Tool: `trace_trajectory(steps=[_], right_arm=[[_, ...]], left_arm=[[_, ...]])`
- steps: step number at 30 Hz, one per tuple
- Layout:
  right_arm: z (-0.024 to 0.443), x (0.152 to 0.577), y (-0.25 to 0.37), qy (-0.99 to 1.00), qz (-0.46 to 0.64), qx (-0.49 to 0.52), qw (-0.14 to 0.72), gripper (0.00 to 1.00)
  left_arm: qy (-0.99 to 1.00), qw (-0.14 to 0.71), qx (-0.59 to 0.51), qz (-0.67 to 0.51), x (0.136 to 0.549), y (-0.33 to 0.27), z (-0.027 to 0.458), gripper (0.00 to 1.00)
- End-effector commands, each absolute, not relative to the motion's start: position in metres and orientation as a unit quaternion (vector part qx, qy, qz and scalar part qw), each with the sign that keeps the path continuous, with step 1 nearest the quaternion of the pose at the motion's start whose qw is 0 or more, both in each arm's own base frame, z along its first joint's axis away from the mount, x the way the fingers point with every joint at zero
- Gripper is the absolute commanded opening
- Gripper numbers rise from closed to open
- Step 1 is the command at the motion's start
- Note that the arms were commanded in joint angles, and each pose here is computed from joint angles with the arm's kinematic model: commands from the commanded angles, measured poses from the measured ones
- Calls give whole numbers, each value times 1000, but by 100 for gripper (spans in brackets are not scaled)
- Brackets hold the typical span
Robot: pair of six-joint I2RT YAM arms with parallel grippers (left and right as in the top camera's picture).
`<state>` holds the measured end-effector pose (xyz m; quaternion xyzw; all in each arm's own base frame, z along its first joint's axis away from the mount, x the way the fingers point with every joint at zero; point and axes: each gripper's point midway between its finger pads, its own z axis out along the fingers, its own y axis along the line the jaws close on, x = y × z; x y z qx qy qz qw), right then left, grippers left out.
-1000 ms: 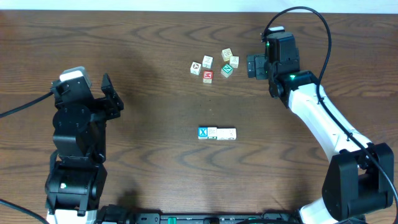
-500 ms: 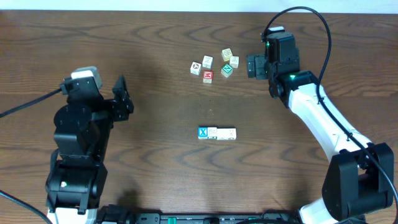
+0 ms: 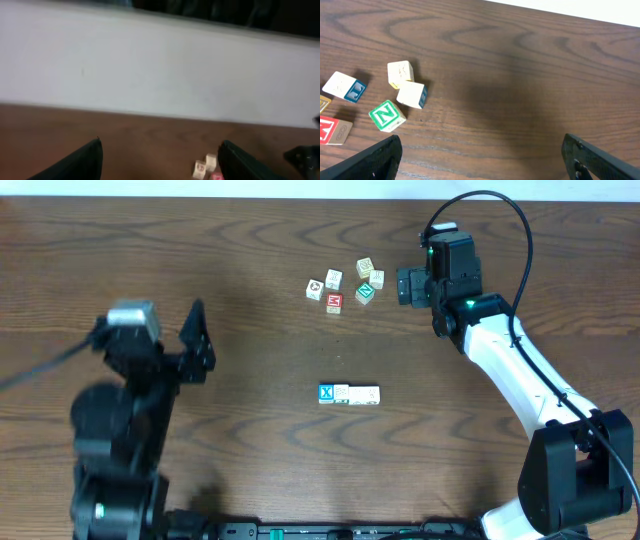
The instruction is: Lift 4 blocks
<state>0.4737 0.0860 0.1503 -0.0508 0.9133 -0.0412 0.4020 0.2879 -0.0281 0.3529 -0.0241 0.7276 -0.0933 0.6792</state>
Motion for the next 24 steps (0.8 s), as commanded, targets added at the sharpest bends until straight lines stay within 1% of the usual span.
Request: trace_trajectory(steps=[1, 3, 4, 8, 12, 18, 24], right_arm=[[155, 477, 85, 911, -44, -50, 407, 99], [155, 477, 85, 911, -44, -50, 407, 99], [155, 477, 85, 911, -44, -50, 407, 99], [155, 477, 84, 911, -44, -50, 407, 99], [155, 477, 85, 911, -44, -50, 407, 99], [155, 477, 84, 911, -45, -50, 407, 99], [155, 477, 85, 911, -44, -50, 407, 99]], left_arm=[[702, 708, 17, -78, 264, -32, 338, 74], [676, 733, 24, -73, 253, -31, 326, 74], [651, 755, 24, -74, 243, -30, 310, 74], [629, 773, 21, -81, 236, -30, 274, 74], [629, 773, 22, -81, 238, -30, 247, 74], [629, 774, 15, -75, 239, -27, 230, 74], [665, 744, 3, -63, 244, -22, 203, 74]])
